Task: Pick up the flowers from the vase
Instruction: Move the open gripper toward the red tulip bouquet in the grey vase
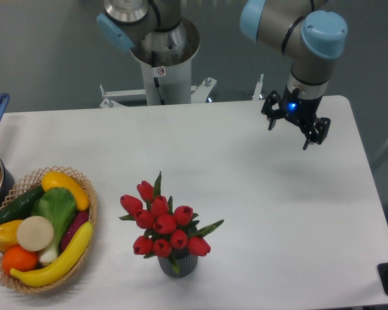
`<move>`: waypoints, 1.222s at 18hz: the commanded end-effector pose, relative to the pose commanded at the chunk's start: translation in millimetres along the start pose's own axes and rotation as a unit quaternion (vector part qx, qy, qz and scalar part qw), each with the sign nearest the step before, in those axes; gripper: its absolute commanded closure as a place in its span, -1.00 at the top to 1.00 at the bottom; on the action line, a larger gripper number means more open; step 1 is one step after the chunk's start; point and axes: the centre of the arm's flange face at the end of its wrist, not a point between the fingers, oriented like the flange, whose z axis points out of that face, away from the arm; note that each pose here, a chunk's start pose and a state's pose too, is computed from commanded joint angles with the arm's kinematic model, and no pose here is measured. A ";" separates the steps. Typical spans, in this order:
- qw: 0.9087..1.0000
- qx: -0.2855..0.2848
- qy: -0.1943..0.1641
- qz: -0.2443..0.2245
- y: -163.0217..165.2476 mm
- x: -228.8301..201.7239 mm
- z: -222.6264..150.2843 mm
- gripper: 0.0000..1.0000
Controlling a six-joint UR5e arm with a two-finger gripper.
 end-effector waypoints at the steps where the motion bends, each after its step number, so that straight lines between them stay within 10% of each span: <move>1: 1.000 0.000 0.000 0.000 0.0 0.0 0.0 1.00; 14: 0.998 0.064 -0.005 -0.007 -7.0 11.9 19.3 1.00; 22: 0.966 0.237 -0.036 -0.096 -39.0 23.5 14.5 1.00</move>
